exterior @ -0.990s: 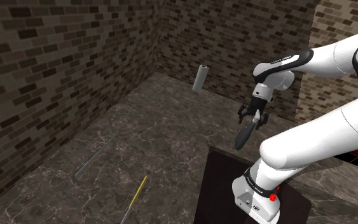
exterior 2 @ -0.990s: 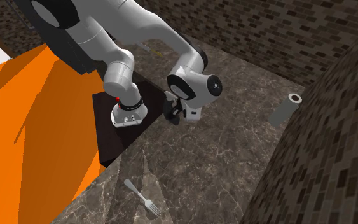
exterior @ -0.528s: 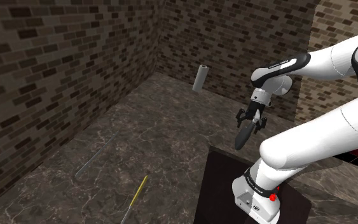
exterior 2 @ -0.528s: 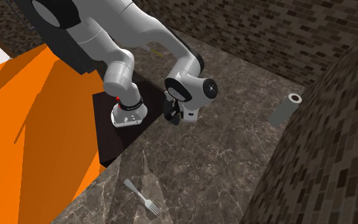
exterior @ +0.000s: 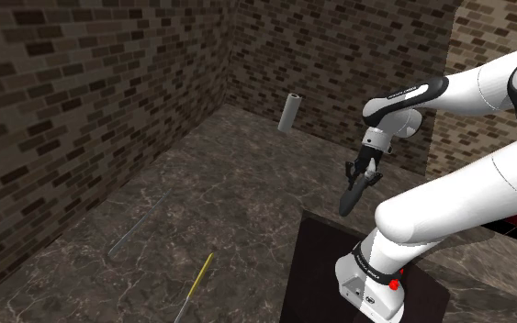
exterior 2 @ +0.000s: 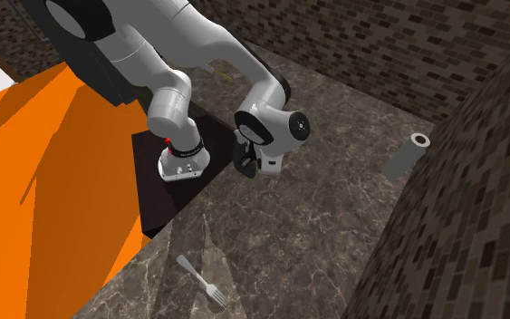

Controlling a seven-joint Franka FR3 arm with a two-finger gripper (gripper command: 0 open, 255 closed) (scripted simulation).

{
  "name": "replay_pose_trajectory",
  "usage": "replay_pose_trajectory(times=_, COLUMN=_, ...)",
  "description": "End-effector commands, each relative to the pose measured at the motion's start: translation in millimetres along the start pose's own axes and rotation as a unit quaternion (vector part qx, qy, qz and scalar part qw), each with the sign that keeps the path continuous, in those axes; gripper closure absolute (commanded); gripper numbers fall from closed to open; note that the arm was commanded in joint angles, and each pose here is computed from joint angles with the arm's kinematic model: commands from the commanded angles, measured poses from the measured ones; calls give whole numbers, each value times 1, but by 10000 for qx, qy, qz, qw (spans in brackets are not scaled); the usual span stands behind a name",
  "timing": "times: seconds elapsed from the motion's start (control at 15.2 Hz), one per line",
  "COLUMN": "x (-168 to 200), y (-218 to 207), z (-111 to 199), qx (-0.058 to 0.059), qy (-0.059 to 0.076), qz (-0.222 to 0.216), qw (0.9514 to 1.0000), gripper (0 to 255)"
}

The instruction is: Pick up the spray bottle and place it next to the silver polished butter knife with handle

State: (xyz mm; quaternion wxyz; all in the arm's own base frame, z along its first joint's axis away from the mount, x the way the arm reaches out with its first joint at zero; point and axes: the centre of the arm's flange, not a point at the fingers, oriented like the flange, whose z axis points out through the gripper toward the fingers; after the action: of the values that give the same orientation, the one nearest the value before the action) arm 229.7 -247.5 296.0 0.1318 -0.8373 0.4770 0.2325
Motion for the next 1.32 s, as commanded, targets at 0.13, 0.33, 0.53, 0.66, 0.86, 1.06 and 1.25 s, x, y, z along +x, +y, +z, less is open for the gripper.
replay_pose_trajectory(times=0.13, x=0, y=0, z=0, qx=-1, qy=-2, qz=0, qw=10000, gripper=255)
replay_pose_trajectory(times=0.33, x=0, y=0, z=0, qx=-1, qy=-2, qz=0, qw=10000, gripper=255)
replay_pose_trajectory(times=0.53, x=-8, y=0, z=-13, qx=-1, qy=-2, qz=0, qw=10000, gripper=255)
replay_pose_trajectory(times=0.66, x=-14, y=0, z=-22, qx=-1, qy=-2, qz=0, qw=10000, gripper=255)
replay_pose_trajectory(times=0.86, x=-22, y=0, z=-36, qx=-1, qy=-2, qz=0, qw=10000, gripper=255)
replay_pose_trajectory(times=1.06, x=-30, y=0, z=-50, qx=-1, qy=-2, qz=0, qw=10000, gripper=255)
replay_pose_trajectory(times=1.25, x=-38, y=0, z=-63, qx=-1, qy=-2, qz=0, qw=10000, gripper=255)
